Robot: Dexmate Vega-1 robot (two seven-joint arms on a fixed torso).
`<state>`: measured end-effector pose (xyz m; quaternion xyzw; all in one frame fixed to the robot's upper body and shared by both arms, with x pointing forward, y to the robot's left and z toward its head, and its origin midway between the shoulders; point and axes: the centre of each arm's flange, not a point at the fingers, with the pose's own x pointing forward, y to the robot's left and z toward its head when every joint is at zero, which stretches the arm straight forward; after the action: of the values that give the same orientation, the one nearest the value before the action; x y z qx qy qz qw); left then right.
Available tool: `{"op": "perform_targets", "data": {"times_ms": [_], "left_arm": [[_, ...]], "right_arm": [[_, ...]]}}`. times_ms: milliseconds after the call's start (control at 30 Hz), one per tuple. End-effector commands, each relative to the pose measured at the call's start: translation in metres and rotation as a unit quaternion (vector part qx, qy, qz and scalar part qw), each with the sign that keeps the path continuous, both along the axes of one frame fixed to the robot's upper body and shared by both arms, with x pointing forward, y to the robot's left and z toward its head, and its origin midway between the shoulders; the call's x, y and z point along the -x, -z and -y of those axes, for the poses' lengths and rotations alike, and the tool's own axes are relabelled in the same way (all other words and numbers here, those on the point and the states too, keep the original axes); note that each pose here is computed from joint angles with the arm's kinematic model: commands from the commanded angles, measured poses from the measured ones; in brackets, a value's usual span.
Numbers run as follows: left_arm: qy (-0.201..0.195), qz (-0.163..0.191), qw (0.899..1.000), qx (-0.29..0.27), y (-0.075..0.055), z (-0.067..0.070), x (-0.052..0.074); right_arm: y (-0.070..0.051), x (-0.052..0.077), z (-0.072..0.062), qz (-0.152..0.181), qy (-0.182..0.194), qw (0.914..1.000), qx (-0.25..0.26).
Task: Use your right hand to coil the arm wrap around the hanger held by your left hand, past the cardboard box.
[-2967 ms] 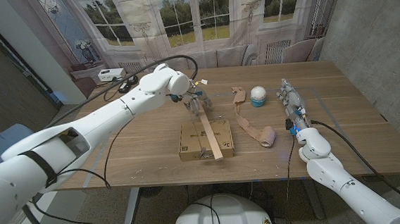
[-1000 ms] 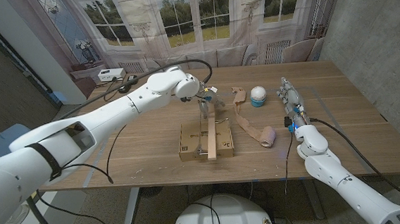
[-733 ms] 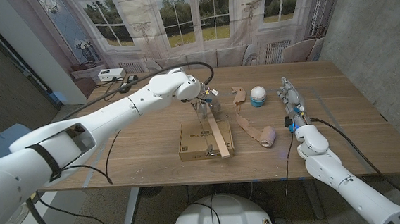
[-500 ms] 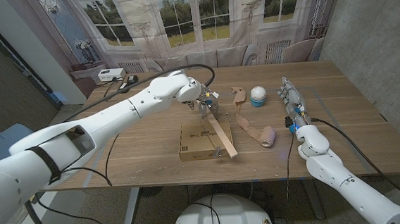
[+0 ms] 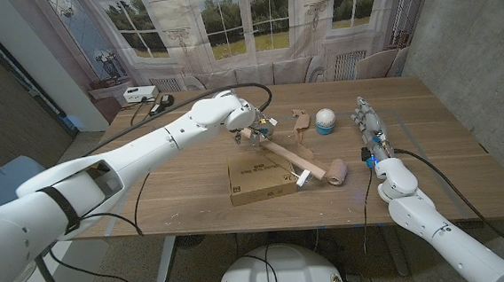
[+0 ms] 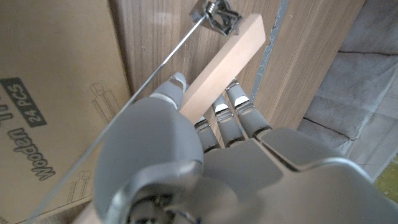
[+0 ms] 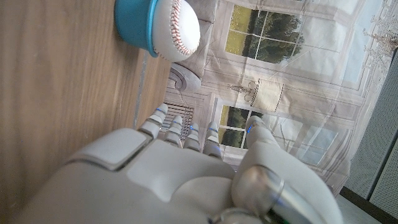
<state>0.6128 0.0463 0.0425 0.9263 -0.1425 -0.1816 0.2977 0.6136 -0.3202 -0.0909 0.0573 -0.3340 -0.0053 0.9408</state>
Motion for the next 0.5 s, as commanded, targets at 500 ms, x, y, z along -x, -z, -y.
{"op": "perform_targets", "data": {"times_ms": [500], "left_arm": [[0.038, 0.035, 0.994, 0.096, 0.001, -0.009, 0.02]], "right_arm": [[0.003, 0.01, 0.007, 0.0, 0.003, 0.9999, 0.012]]}}
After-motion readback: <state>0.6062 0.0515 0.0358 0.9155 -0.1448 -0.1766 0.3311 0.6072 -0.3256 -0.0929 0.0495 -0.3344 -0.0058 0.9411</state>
